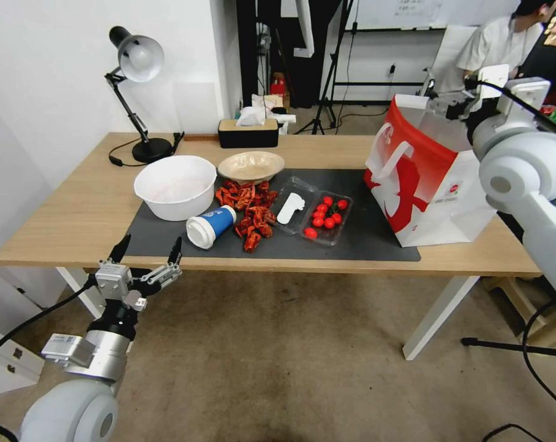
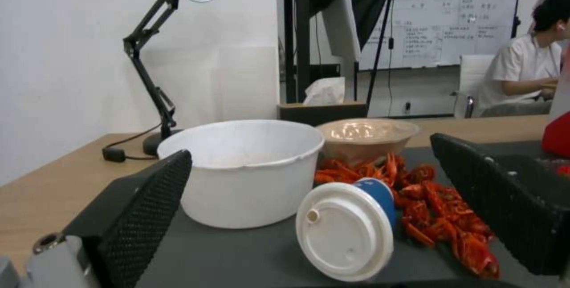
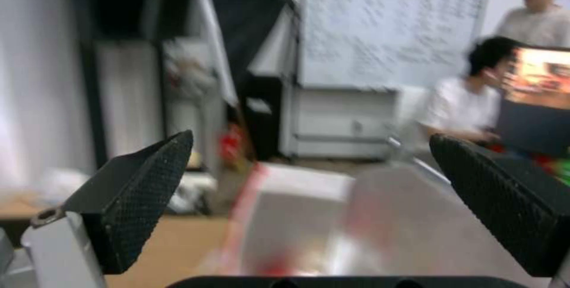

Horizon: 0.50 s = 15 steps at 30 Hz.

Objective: Pick up the trash from the table and place it into the takeout bag.

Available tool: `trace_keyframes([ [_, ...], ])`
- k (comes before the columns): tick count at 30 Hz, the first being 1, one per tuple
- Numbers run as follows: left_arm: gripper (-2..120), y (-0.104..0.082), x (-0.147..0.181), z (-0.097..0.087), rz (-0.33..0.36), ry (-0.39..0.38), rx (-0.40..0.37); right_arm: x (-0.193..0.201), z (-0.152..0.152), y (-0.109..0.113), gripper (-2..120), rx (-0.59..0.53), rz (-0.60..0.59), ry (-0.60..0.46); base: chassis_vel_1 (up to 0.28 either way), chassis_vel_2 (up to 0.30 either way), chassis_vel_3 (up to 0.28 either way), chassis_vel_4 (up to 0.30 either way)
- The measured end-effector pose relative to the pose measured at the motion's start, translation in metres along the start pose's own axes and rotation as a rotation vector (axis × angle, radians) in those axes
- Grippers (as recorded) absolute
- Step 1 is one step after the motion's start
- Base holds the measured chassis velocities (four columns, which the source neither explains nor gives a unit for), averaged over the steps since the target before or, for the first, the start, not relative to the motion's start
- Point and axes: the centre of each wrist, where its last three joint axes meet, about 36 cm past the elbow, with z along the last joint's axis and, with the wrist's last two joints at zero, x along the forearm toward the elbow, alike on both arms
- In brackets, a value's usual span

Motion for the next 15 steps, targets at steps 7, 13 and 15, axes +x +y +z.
trace_keyframes([
  [7, 100, -0.001, 0.000, 0.003, -0.003, 0.001, 0.007, 0.048, 0.035, 0.007, 100, -0.100, -0.139, -0.093, 0.000, 0.000, 0.000, 0.000],
  [13, 100, -0.002, 0.000, 0.004, -0.002, 0.001, 0.012, 0.091, 0.089, 0.007, 100, -0.169, -0.214, -0.204, 0.000, 0.000, 0.000, 0.000],
  [15, 100, -0.002, 0.000, 0.004, -0.001, 0.001, 0.013, 0.104, 0.104, 0.006, 100, -0.171, -0.225, -0.212, 0.000, 0.000, 0.000, 0.000],
])
